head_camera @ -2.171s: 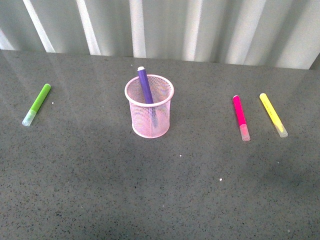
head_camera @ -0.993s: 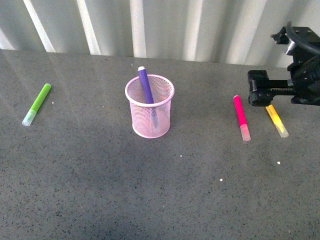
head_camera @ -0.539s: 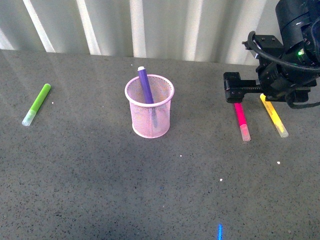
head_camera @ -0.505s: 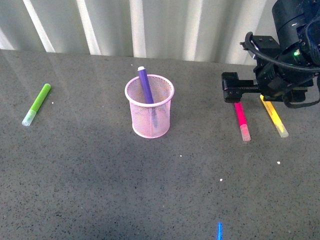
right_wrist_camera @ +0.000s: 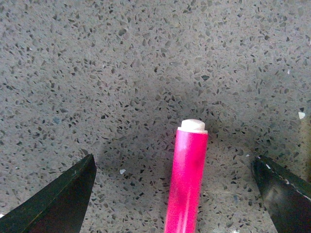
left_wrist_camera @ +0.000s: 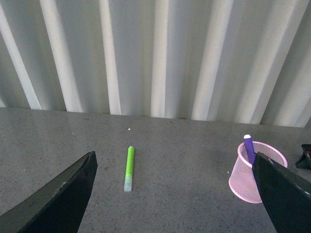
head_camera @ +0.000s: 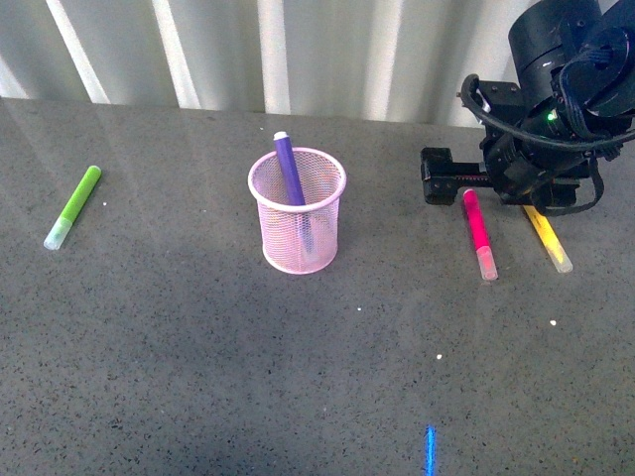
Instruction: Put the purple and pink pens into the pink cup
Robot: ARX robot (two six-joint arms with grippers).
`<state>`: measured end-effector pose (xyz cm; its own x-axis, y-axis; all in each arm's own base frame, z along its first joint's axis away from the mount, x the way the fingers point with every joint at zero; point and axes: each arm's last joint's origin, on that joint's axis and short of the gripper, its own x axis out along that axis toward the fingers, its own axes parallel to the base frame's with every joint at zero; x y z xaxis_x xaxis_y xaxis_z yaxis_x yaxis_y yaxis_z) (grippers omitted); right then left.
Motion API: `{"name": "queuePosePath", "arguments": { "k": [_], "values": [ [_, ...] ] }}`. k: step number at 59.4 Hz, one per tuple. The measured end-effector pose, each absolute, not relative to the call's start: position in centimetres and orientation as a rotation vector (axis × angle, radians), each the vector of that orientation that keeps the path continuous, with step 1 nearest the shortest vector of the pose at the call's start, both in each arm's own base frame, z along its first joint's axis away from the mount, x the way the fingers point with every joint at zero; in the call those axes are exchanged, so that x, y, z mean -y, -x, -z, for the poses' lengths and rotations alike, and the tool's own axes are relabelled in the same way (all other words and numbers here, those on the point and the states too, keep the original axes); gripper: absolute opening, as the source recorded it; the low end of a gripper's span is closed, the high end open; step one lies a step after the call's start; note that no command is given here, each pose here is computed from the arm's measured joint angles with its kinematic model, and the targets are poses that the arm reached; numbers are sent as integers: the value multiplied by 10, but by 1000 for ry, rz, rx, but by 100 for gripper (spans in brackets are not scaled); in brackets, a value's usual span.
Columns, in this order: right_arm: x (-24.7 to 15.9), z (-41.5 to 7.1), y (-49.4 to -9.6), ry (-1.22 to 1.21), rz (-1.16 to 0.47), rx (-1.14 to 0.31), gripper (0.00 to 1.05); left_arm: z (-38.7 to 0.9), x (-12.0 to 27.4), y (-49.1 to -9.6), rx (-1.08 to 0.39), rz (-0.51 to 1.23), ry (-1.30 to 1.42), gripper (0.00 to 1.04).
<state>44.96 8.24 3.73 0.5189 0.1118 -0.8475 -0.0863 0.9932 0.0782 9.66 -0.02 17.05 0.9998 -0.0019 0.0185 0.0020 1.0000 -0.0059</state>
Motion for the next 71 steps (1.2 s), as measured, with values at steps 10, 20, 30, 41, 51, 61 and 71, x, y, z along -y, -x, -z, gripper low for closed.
{"name": "queuePosePath", "arguments": {
  "k": [10, 20, 30, 41, 51, 61, 71],
  "values": [
    [-83, -35, -452, -26, -116, -1010, 98, -171, 0, -97, 18, 2, 6, 98],
    [-82, -34, -454, -21, -116, -1008, 98, -171, 0, -97, 18, 2, 6, 98],
    [-79, -32, -456, -15, -109, -1003, 78, -171, 0, -97, 18, 2, 6, 98],
    [-75, -31, -456, -25, -105, -1005, 52, -171, 0, -97, 18, 2, 6, 98],
    [-76, -29, -453, -29, -109, -1008, 30, -171, 0, -97, 18, 2, 6, 98],
    [-81, -29, -449, -26, -115, -1008, 13, -171, 0, -97, 18, 2, 6, 98],
    [-82, -30, -447, -29, -103, -1003, 12, -171, 0, -97, 18, 2, 6, 98]
  ]
}}
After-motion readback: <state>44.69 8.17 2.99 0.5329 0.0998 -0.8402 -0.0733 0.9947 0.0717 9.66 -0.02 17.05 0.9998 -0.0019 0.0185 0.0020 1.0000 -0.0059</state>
